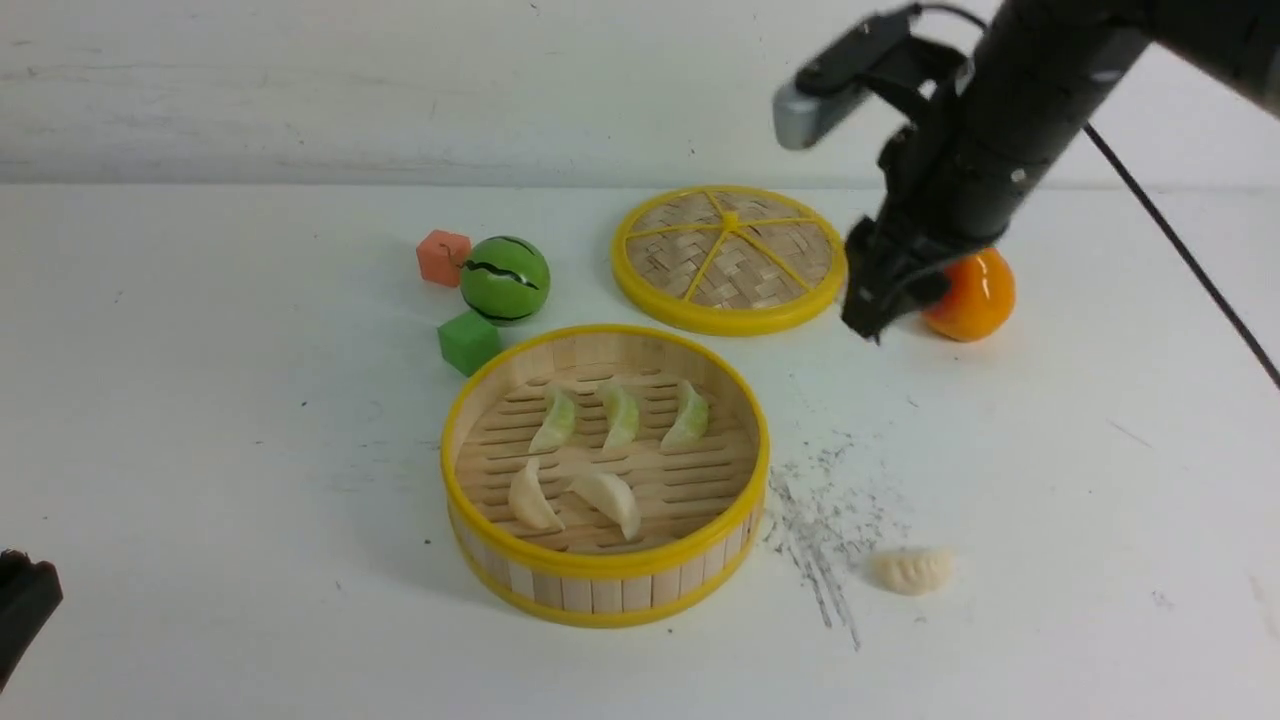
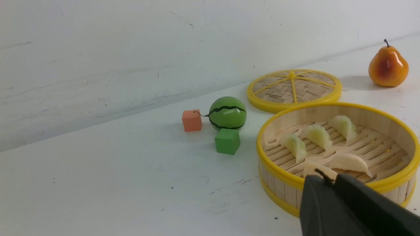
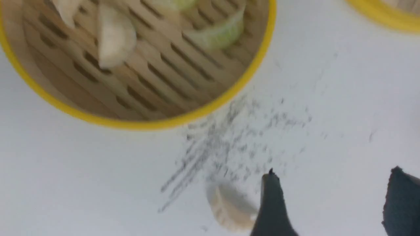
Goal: Put the dumplings into the steamer on the white table.
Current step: 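Reach for and grasp a dumpling lying on the table beside the steamer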
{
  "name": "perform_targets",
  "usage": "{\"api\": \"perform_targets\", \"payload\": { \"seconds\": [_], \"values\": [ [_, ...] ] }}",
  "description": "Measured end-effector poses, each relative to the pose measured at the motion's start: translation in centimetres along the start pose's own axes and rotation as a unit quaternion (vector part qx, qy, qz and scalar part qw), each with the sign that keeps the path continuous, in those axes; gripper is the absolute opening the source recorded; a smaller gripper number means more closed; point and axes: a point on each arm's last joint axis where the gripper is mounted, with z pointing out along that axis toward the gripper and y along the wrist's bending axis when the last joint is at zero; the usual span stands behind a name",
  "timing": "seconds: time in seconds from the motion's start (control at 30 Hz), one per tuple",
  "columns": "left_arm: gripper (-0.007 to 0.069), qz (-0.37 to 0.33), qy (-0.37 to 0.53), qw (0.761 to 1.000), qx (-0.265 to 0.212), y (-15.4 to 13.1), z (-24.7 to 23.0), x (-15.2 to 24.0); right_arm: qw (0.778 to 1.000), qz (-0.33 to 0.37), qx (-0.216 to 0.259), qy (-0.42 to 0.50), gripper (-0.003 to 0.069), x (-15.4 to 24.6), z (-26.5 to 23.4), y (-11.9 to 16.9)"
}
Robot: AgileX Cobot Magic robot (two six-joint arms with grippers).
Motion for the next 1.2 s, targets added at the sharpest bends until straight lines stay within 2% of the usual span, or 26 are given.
{"api": "perform_targets", "payload": {
  "seconds": [0.03, 0.1, 0.2, 0.37, 0.57, 0.83, 1.03, 1.2],
  "values": [
    [0.0048, 0.0, 0.0, 1.0, 0.0, 0.0, 0.0, 0.0, 1.0, 0.0, -0.004, 0.009, 0.0437, 0.4, 0.5, -0.1],
    [0.0049, 0.0, 0.0, 1.0, 0.0, 0.0, 0.0, 0.0, 0.996, -0.016, -0.041, 0.082, 0.0437, 3.5, 4.7, 0.3],
    [0.0052, 0.0, 0.0, 1.0, 0.0, 0.0, 0.0, 0.0, 0.991, -0.05, -0.059, 0.11, 0.0437, 6.0, 8.1, 1.0],
    [0.0053, 0.0, 0.0, 1.0, 0.0, 0.0, 0.0, 0.0, 0.991, -0.08, -0.049, 0.097, 0.0437, 8.0, 10.8, 1.5],
    [0.0053, 0.0, 0.0, 1.0, 0.0, 0.0, 0.0, 0.0, 0.993, -0.097, -0.017, 0.059, 0.0412, 8.2, 11.6, 1.4],
    [0.0057, 0.0, 0.0, 1.0, 0.0, 0.0, 0.0, 0.0, 0.992, -0.094, -0.037, 0.076, 0.0372, 8.8, 11.6, 1.9],
    [0.0061, 0.0, 0.0, 1.0, 0.0, 0.0, 0.0, 0.0, 0.994, -0.1, -0.017, 0.046, 0.0372, 8.2, 9.5, 1.9],
    [0.0067, 0.0, 0.0, 1.0, 0.0, 0.0, 0.0, 0.0, 0.994, -0.1, -0.013, 0.042, 0.0372, 8.1, 9.7, 1.8]
  ]
}}
